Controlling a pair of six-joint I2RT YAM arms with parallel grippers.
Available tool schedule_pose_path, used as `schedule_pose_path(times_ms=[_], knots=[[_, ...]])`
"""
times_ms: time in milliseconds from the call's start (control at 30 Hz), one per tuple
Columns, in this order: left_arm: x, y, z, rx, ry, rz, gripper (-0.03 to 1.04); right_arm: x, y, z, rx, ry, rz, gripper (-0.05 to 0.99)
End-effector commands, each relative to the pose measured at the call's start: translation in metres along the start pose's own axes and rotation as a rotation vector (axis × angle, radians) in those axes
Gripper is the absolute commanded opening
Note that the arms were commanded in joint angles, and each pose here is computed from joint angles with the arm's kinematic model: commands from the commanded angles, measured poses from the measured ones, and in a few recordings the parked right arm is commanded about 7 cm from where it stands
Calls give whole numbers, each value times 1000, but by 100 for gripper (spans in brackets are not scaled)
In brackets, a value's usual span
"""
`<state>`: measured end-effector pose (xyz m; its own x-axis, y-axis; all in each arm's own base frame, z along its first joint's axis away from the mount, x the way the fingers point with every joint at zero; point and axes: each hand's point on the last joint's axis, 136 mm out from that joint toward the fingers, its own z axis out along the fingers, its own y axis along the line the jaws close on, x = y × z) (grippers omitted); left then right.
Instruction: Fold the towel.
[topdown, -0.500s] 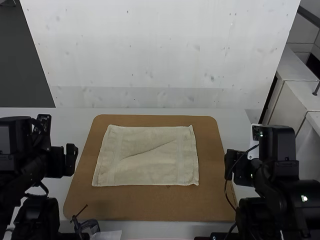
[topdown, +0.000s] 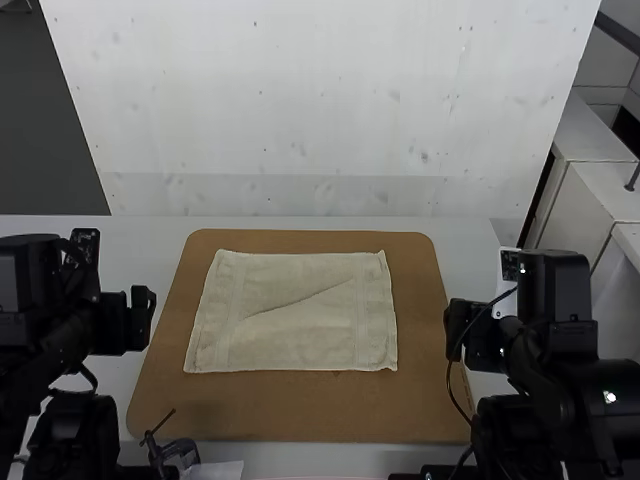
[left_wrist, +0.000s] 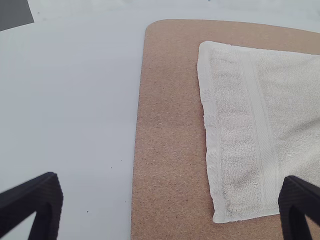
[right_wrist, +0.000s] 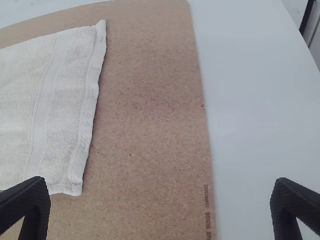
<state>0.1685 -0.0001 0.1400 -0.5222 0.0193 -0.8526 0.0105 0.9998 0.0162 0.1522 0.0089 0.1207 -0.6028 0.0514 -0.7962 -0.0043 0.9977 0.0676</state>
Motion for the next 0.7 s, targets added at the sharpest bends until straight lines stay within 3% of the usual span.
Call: schedule_pose_path(times_ms=[0,233,567,667], knots=[[-10,4,-7,-22,-41,-11,97,-11,2,-8,-10,-50,12,96],[-24,-2,-3,10,-88,17,96,-7,7,-6,-33,7,2,96],[-40,-26,60,109,188,39,95,-24,16,53,-32,227,-8,96],[-51,-29,81,105,219,37,95,-29,18,82,-21,317,3,96]])
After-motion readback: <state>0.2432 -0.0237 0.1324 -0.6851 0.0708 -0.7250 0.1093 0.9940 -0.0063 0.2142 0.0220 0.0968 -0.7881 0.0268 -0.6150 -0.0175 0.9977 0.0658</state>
